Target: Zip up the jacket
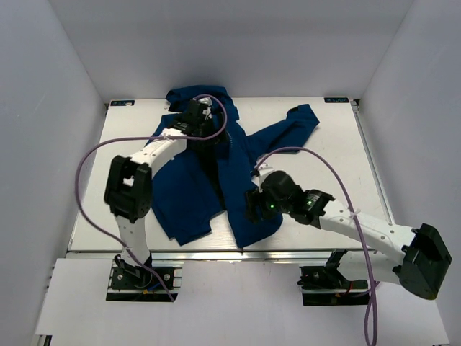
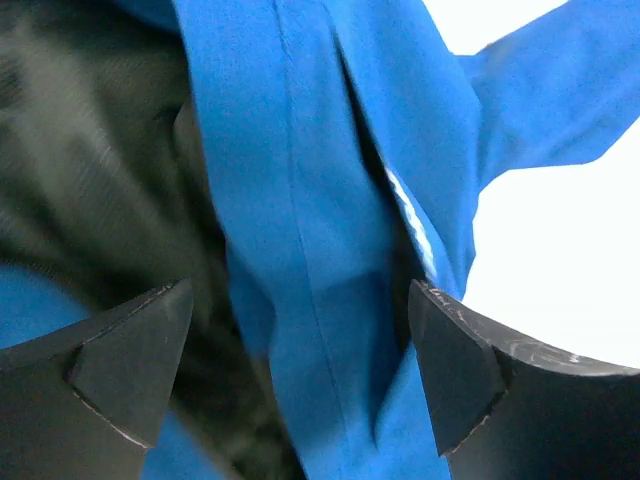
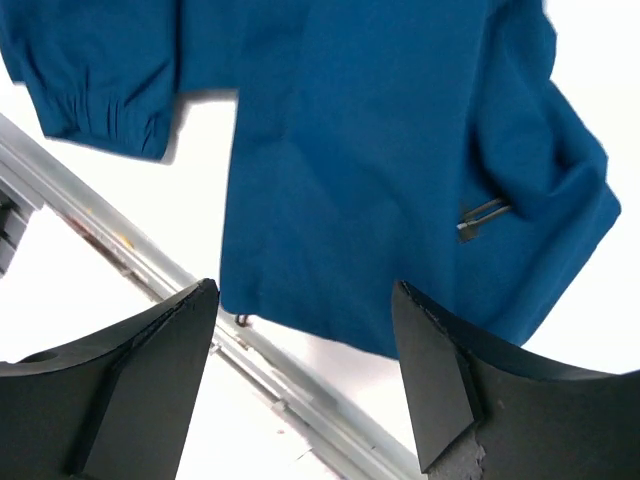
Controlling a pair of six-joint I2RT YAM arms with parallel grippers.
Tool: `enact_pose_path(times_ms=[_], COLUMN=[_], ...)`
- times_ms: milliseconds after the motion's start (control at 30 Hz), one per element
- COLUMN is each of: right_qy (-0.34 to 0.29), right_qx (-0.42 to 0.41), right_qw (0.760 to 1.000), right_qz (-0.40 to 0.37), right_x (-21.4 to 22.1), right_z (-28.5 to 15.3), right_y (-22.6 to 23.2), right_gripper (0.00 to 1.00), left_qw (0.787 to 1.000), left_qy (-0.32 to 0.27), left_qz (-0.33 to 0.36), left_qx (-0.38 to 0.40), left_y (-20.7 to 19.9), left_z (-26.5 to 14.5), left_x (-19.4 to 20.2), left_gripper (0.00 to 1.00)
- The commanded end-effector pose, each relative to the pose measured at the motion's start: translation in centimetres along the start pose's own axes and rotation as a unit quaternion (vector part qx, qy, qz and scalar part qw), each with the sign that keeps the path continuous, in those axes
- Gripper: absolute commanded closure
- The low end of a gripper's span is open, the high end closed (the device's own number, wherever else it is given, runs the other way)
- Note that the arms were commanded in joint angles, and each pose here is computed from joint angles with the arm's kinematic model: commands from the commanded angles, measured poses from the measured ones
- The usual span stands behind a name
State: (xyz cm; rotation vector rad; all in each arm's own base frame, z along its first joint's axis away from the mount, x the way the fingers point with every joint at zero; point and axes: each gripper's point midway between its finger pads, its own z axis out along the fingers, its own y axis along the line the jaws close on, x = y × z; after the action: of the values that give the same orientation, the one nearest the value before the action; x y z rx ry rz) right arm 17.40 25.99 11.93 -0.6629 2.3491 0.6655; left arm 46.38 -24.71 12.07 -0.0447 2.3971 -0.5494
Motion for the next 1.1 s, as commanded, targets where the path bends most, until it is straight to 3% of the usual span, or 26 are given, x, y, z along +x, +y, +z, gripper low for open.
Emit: enact_pose_path(times_ms=[0, 233, 367, 500, 667, 767, 800, 833, 900, 1000, 1067], right_qy=[0.025, 0.072, 0.106, 0.136, 0.153, 0.155, 0.149, 0.142, 0.121, 0.095, 0.076], right_qx=[0.059, 0.084, 0.128, 0.142, 0.140, 0.155, 0.161, 0.164, 0.164, 0.119, 0.059], right_qw=[0.998, 0.993, 0.984, 0.977, 0.973, 0.970, 0.971, 0.972, 0.975, 0.985, 0.994], right_qz=[-0.017, -0.044, -0.069, -0.087, -0.101, -0.101, -0.098, -0.094, -0.091, -0.078, -0.054], right_x=[1.6, 4.8, 6.7, 8.3, 9.8, 10.1, 9.9, 9.6, 8.6, 7.2, 5.7], right_z=[0.5, 3.1, 4.9, 5.3, 5.4, 5.6, 5.5, 5.5, 5.0, 4.4, 4.1], right_y=[0.5, 4.2, 4.1, 4.7, 5.1, 4.5, 4.3, 4.3, 4.3, 5.4, 6.6], right_gripper=[0.24, 0.27, 0.30, 0.40, 0.40, 0.62, 0.85, 0.92, 1.00, 1.00, 1.00], left_qw=[0.999, 0.992, 0.992, 0.992, 0.992, 0.992, 0.993, 0.993, 0.994, 0.997, 0.998], left_qy=[-0.047, -0.074, -0.068, -0.071, -0.061, -0.050, -0.044, -0.041, -0.033, -0.018, 0.012], left_qz=[0.003, -0.037, -0.060, -0.073, -0.086, -0.088, -0.087, -0.086, -0.081, -0.068, -0.062], left_qx=[-0.003, -0.093, -0.088, -0.081, -0.076, -0.069, -0.070, -0.069, -0.067, -0.040, 0.017], left_y=[-0.9, 3.6, 4.6, 5.5, 6.2, 6.1, 6.2, 6.2, 6.3, 5.7, 3.9], left_z=[-6.8, -15.7, -18.2, -20.2, -21.0, -21.0, -20.8, -20.8, -20.5, -19.9, -19.6], left_x=[-2.3, 1.3, 4.5, 7.0, 9.3, 10.0, 10.3, 10.5, 11.0, 11.9, 13.1], left_gripper=[0.02, 0.02, 0.02, 0.02, 0.02, 0.02, 0.02, 0.02, 0.02, 0.02, 0.02])
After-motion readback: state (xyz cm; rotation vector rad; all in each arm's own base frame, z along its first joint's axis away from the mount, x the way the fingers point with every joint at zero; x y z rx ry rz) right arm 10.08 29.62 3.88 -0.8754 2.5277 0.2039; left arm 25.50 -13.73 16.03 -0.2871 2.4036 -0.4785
